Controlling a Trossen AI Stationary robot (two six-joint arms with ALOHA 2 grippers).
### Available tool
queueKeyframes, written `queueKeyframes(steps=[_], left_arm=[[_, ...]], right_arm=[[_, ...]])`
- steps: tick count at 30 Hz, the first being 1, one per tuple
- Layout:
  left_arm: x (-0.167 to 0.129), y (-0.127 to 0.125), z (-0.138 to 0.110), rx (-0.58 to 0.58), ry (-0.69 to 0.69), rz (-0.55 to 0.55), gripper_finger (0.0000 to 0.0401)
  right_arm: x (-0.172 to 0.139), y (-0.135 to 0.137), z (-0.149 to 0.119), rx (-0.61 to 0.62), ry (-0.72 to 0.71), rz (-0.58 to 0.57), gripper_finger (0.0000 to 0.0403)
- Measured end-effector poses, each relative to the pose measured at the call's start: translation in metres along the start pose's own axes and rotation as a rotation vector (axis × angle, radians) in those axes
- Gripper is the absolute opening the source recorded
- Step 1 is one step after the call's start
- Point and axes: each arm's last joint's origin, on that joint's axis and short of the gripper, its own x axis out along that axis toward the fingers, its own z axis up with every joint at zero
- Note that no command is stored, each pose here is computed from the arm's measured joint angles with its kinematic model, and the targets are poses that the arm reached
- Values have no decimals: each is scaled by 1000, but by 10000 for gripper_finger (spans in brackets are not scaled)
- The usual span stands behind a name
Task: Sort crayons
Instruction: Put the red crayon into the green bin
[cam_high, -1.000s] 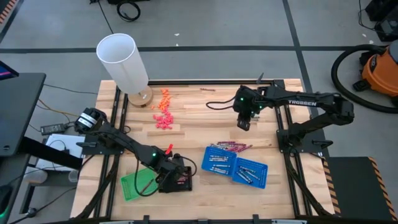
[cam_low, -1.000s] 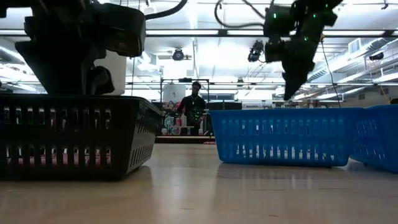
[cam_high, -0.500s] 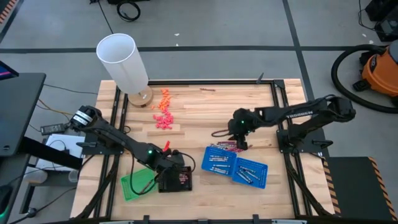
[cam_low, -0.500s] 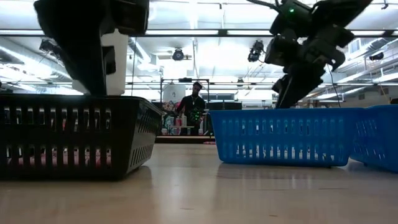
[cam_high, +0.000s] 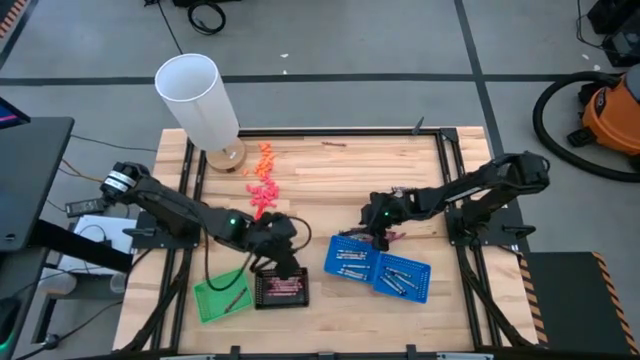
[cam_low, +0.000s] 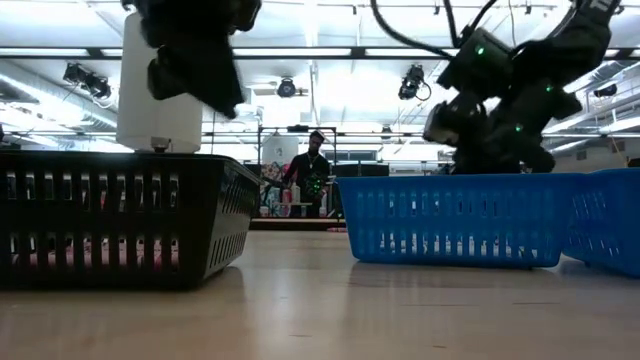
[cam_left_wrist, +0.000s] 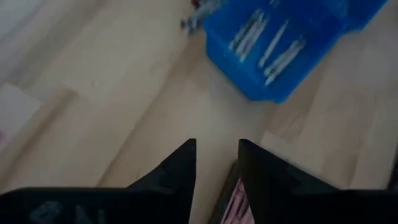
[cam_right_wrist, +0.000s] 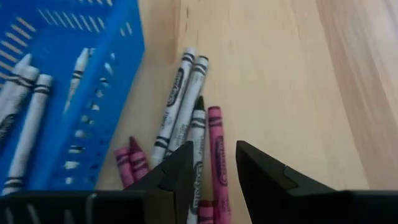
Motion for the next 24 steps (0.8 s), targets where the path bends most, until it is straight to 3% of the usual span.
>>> queueKeyframes(steps=[9, 24], left_arm=[[-19, 9, 12, -43, -50, -28, 130], [-20, 10, 12, -42, -51, -24, 130]], right_arm=[[10, -2, -5, 51, 27, -31, 128], [-4, -14, 4, 124, -36, -35, 128]])
